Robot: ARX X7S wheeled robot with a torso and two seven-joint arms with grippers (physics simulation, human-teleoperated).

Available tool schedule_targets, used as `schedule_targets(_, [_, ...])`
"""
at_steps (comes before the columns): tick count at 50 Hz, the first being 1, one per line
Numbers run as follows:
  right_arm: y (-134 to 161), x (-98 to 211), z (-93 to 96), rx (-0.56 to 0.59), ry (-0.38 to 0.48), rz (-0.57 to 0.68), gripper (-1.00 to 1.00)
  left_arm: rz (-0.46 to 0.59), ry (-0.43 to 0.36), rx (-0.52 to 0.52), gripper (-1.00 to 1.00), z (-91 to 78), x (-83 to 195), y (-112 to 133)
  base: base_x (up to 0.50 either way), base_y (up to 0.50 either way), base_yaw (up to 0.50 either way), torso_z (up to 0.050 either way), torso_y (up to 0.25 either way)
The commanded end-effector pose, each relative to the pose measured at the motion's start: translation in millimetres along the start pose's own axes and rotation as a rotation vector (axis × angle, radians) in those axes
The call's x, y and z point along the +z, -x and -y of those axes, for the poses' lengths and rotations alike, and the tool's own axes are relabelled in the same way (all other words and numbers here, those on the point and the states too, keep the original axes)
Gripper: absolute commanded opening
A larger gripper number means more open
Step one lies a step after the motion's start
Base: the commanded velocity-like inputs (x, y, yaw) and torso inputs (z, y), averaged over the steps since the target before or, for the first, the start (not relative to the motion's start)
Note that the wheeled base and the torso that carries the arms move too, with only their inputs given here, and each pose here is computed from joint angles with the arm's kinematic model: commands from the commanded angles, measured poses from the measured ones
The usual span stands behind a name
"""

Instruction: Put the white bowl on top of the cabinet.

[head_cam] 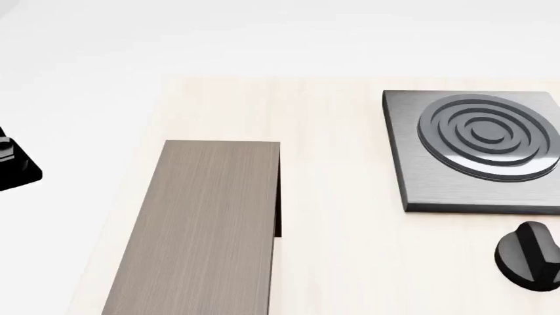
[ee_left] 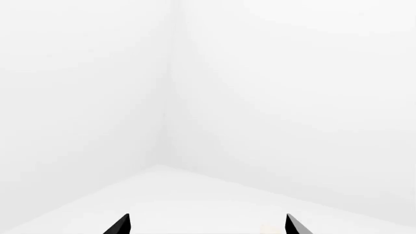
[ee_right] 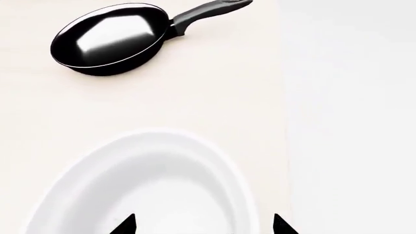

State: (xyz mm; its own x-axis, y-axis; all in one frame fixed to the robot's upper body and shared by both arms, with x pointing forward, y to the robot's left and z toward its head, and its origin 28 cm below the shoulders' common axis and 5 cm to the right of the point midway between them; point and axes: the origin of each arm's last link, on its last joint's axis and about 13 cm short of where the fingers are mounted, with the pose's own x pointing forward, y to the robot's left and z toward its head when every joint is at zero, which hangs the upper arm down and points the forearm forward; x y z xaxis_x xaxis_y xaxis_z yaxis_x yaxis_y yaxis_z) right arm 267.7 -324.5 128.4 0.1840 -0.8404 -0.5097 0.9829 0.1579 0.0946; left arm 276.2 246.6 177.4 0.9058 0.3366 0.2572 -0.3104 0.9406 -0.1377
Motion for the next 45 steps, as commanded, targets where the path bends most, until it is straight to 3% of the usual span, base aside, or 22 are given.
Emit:
schedule_targets(1, [-11.4,-7.5,-2.3,-0.027,0.017,-0.028,1.00,0.000,-0.001,0.001,1.00,0.2,0.2,0.2,0.00,0.00,0.00,0.000,0.000])
schedule_targets(33, [-34.7,-27.8,-2.4,-0.099,0.059,-0.097,1.00,-0.001,-0.005,0.000,1.00,0.5,-1.7,-0.4,0.00,0.00,0.00,0.000,0.000])
schedule_targets(42, [-36.4,-31.5,-4.9,-0.055,0.090,-0.107,1.00,0.000,-0.005,-0.001,1.00,0.6,-1.1,0.6,0.00,0.00,0.00,0.000,0.000])
schedule_targets(43, [-34.6,-31.3,-4.7,-0.084,0.114,-0.072,-1.00,0.000,-0.004,0.000,1.00,0.4,-0.8,0.5,0.00,0.00,0.00,0.000,0.000])
schedule_targets(45, [-32.3,-30.7,-6.2,-0.058,0.121,-0.060,-1.00,0.000,-0.004,0.001,1.00,0.3,-0.9,0.7,0.00,0.00,0.00,0.000,0.000])
